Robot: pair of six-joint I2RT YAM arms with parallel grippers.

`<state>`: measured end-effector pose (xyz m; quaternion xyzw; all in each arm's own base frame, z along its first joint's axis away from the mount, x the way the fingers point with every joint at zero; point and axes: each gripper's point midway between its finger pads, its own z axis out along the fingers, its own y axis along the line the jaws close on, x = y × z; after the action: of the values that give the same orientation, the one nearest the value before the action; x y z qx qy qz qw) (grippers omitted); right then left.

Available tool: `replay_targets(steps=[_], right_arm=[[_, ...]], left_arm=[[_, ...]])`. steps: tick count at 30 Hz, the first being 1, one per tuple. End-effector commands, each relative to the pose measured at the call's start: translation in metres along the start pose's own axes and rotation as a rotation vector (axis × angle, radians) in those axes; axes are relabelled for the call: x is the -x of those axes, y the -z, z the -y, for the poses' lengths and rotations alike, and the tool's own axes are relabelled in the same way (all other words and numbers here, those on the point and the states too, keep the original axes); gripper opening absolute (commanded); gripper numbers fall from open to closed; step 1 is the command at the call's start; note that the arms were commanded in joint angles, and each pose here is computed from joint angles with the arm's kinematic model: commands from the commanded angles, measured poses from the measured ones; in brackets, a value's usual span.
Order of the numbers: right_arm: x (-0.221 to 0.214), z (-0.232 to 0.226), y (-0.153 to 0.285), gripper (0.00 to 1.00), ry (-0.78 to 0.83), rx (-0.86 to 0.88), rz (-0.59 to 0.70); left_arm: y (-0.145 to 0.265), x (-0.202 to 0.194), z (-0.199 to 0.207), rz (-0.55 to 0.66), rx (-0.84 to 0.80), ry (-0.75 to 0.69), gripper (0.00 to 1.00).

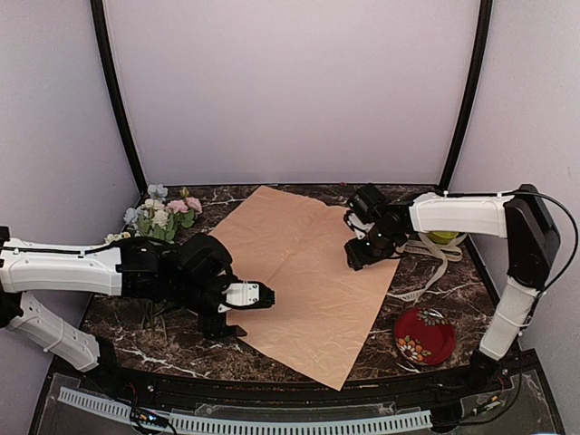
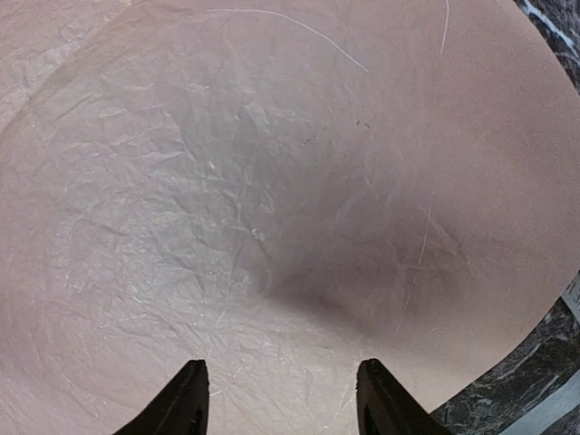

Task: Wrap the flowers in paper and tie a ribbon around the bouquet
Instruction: Unfold the folded wrapping paper at the center of the board, then adjust the flattened wrapping paper at the center of the board.

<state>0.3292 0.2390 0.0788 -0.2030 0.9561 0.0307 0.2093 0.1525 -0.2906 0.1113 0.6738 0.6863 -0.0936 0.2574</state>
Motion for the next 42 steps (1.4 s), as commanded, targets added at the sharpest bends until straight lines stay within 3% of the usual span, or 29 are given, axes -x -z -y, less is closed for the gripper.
replay_targets(steps=[1,3,5,8,13,24,32,37,42], right_arm=[[0.01,0.0,-0.014,0.48,0.015,-0.005,-0.002],[0.004,0.0,-0.022,0.41,0.027,-0.011,-0.032],[-0.003,0.0,-0.029,0.36,0.036,-0.016,-0.059],[-0.013,-0.001,-0.034,0.3,0.045,-0.02,-0.085],[-0.029,-0.008,-0.039,0.28,0.06,-0.025,-0.116],[-0.089,-0.014,-0.039,0.28,0.047,-0.03,-0.222],[-0.087,-0.028,-0.027,0.29,0.016,0.025,-0.201],[-0.052,-0.035,-0.001,0.29,0.013,0.048,-0.113],[-0.002,-0.04,0.041,0.3,0.018,0.075,0.045]], left_arm=[[0.014,-0.022,-0.06,-0.053,0.205,0.404,0.73],[0.014,-0.064,-0.097,-0.168,0.309,0.645,0.58],[0.013,-0.108,-0.113,-0.299,0.4,0.813,0.55],[0.005,-0.143,-0.115,-0.398,0.453,0.953,0.55],[-0.021,-0.17,-0.114,-0.455,0.464,1.038,0.56],[-0.063,-0.21,-0.129,-0.631,0.507,0.994,0.55],[-0.057,-0.201,-0.172,-0.584,0.549,0.991,0.55],[-0.028,-0.162,-0.203,-0.403,0.57,0.984,0.58],[0.02,-0.155,-0.227,-0.247,0.561,1.179,0.62]])
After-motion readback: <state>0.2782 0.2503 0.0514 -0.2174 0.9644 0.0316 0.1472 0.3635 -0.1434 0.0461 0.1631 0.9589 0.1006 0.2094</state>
